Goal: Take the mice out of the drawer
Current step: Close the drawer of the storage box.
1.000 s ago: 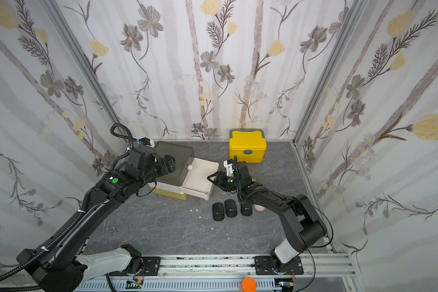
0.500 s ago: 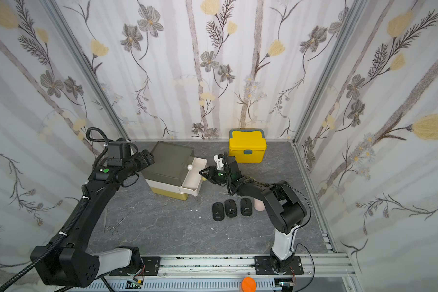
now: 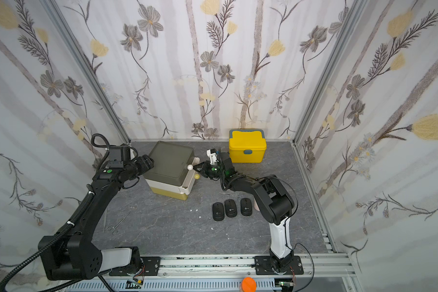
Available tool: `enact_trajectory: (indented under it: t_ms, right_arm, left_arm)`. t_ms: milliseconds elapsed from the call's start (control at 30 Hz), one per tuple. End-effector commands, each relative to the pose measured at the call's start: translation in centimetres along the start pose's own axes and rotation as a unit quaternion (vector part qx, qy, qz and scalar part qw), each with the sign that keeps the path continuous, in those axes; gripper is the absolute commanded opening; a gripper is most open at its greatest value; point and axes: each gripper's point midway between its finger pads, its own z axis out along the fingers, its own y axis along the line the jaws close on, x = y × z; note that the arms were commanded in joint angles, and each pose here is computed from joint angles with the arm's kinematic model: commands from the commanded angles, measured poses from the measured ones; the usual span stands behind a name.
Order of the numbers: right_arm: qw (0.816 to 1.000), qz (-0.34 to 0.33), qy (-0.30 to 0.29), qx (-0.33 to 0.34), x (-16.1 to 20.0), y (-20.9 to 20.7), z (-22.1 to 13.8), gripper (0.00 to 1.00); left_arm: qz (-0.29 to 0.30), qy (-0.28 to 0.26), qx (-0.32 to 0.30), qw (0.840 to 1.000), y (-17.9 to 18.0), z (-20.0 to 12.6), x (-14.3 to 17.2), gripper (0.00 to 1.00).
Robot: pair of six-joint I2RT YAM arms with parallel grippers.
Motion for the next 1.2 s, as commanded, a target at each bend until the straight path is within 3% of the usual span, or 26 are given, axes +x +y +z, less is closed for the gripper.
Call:
enact_trajectory:
  t_ms: [0, 133, 267, 400, 933, 1167]
  right_arm:
    - [0.999, -0.011, -0.011, -0.028, -1.1, 1.6, -0.9, 0.13]
    - [0.999, -0.019, -0.035, -0.012, -2.5, 1.4, -3.3, 0.11]
    - [0.998, -0.013, -0.046, 0.04, -2.9, -1.5, -4.4, 0.1]
    - [0.999, 0.004, -0.025, 0.046, -2.6, -3.6, -3.0, 0.07]
    - [0.999, -0.027, 0.006, 0.024, -2.6, -2.8, 2.8, 0.07]
    - [0.999, -0.034, 0.006, 0.022, -2.8, -2.2, 2.6, 0.08]
  left_arm:
    - [0.007, -0.011, 0.003, 1.0, -0.2, 0.1, -0.5, 0.77]
    - [0.01, -0.005, 0.009, 1.0, -0.3, 0.2, -0.2, 0.75]
    - [0.013, 0.005, 0.016, 1.0, -0.4, 0.4, 0.4, 0.74]
    - [0.012, 0.012, 0.018, 1.0, -0.3, 0.7, 0.8, 0.73]
    - [0.008, 0.035, 0.047, 0.998, -1.1, 0.7, 2.6, 0.69]
    - [0.003, 0.012, 0.006, 1.0, 0.4, 0.3, 2.0, 0.69]
